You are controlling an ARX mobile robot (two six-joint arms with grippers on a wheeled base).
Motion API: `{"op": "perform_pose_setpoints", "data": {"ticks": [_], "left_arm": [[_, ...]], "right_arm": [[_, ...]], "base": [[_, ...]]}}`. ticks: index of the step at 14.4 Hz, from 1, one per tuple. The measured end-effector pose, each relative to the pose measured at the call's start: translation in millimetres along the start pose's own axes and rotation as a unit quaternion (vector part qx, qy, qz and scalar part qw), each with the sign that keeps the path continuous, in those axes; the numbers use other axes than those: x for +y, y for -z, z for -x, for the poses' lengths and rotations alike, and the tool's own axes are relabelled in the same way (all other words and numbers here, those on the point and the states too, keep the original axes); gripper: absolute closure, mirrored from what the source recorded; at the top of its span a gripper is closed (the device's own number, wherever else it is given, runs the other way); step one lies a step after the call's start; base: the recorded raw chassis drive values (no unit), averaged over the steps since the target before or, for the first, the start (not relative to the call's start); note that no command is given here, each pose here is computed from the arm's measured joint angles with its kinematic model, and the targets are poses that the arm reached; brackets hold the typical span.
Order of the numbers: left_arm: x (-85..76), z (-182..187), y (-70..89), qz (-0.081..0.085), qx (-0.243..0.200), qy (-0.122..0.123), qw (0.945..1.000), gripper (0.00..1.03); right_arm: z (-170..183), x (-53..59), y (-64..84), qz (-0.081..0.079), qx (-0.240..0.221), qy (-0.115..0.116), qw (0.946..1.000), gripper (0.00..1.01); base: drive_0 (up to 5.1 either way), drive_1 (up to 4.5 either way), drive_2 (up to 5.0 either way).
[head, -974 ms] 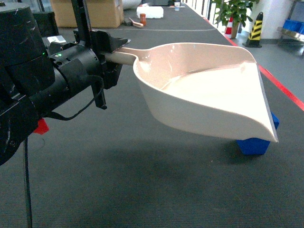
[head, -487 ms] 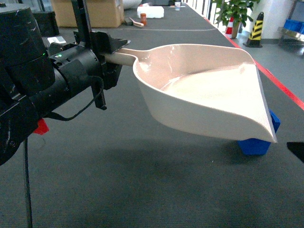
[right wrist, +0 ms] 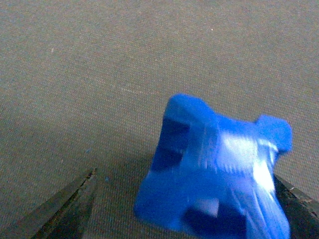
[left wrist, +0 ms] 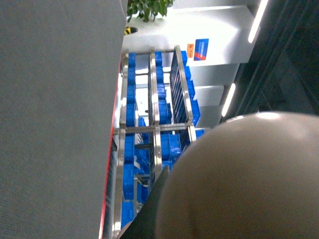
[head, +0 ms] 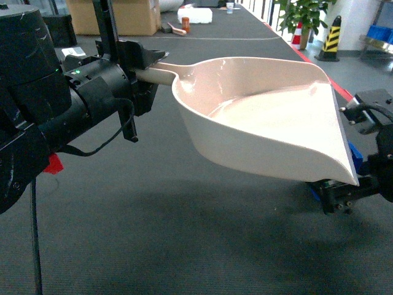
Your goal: Place part in tray to right shelf
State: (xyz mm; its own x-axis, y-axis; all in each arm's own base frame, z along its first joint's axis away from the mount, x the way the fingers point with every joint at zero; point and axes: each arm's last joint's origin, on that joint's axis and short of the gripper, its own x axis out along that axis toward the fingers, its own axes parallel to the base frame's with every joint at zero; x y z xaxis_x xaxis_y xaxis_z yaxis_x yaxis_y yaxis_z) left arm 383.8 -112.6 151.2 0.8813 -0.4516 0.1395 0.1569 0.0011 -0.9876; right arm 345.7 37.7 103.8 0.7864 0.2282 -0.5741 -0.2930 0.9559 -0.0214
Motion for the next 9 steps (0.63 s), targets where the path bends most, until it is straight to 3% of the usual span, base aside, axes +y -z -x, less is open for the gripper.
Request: {"op": "perform_pose_setpoints", "data": {"ticks": [1,2,5,7,9], "left_arm": [[0.3,0,-3.1,-0.011,-0.012,-0.002,0.9999,0.90],[0.3,0,-3.1,-0.016,-0.013,-0.002,0.9998,0.90],[0.1,0,-2.5,-0.015,-0.007,0.000,0.9999,0.90],[0.1,0,-0.6,-0.008,-0.002,0.000,1.0000,0.90],[0.1,0,-0.6,-0.007,-0.002,0.000,1.0000,0.90]], "right_arm": [[-28,1.7,-7.2,-0.010,-0.007,0.027,0.9996,0.15],[-31,2.8,-6.3,-0.014,-0.007,0.040,0.9991,0.26],[-18,0.5,-4.4,-0.035,-0.013,0.055,0.9978,0.53],[20,-8.8,0.1,-0.051,-0.013,0.073,0.9959,0.54],[73,-16.7,-10.7,-0.065,-0.044,0.080,0.9937,0.54]], "base": [[0.0,0.00,0.0],[0.0,0.00,0.0],[0.0,0.00,0.0],[0.0,0.00,0.0],[0.0,0.00,0.0]]}}
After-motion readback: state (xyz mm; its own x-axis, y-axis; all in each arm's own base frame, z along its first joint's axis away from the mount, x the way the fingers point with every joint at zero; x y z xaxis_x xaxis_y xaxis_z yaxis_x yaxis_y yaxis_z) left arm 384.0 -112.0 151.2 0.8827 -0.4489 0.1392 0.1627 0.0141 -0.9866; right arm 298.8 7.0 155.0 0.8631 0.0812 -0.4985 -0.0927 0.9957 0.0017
